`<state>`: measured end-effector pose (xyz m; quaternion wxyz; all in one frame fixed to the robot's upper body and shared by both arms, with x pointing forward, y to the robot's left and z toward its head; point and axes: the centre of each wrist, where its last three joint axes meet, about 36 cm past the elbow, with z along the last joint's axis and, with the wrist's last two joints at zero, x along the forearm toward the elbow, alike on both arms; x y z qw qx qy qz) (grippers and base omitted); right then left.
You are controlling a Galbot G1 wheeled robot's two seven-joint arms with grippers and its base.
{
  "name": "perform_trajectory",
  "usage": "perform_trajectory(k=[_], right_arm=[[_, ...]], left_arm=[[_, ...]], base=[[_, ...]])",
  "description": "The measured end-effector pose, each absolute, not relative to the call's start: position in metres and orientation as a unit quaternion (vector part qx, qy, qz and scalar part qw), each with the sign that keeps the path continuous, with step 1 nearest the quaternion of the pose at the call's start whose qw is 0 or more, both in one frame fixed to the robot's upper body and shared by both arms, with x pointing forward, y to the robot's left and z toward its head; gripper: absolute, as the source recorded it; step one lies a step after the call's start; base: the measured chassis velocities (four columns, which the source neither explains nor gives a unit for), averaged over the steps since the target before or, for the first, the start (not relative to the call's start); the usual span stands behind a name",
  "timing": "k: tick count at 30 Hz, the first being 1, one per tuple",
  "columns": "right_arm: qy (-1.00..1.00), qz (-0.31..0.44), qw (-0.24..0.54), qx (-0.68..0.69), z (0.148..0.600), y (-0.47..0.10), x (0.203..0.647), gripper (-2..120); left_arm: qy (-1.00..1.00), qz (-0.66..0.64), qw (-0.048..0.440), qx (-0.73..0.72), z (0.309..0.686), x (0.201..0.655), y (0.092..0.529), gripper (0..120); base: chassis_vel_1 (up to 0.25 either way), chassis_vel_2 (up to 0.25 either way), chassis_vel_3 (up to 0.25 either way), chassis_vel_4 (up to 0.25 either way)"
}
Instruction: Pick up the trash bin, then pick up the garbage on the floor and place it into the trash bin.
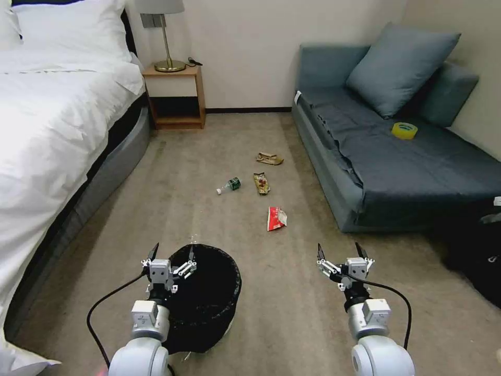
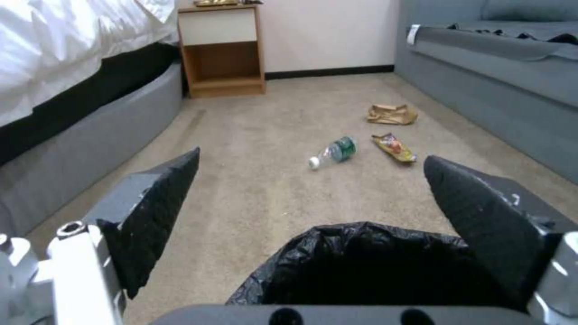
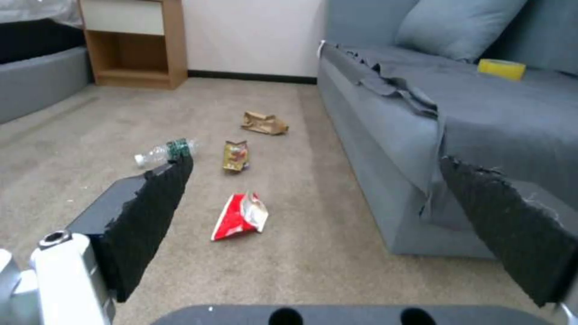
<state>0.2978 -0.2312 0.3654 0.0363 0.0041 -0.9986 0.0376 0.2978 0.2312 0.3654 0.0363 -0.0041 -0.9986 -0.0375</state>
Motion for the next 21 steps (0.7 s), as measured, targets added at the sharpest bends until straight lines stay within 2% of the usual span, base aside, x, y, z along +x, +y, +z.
perform_trajectory(k=[5,9,10,12,14,16,21], right_arm=[[-0.999,0.036,0.035,-0.007,0.376,-0.230,0.297,100],[-0.998,0.032,0.032,-0.051,0.413,-0.226,0.292,100],[-0.996,0.030,0.030,-0.075,0.433,-0.225,0.289,100],[-0.996,0.029,0.029,-0.081,0.438,-0.224,0.287,100],[-0.992,0.026,0.028,-0.118,0.467,-0.223,0.279,100],[-0.991,0.021,0.025,-0.132,0.484,-0.226,0.270,100],[-0.991,0.018,0.025,-0.133,0.489,-0.227,0.267,100]], left_arm=[[-0.999,-0.034,0.040,0.001,0.375,0.299,0.233,100],[-0.999,-0.021,0.044,0.020,0.409,0.300,0.238,100],[-0.998,-0.014,0.047,0.029,0.429,0.300,0.241,100],[-0.998,-0.012,0.048,0.031,0.433,0.299,0.242,100],[-0.998,-0.002,0.052,0.042,0.459,0.296,0.246,100],[-0.997,0.001,0.055,0.045,0.467,0.295,0.247,100],[-0.997,0.002,0.055,0.045,0.468,0.294,0.247,100]], base=[[0.000,0.000,0.000,0.000],[0.000,0.000,0.000,0.000],[0.000,0.000,0.000,0.000],[0.000,0.000,0.000,0.000],[0.000,0.000,0.000,0.000],[0.000,0.000,0.000,0.000],[0.000,0.000,0.000,0.000]])
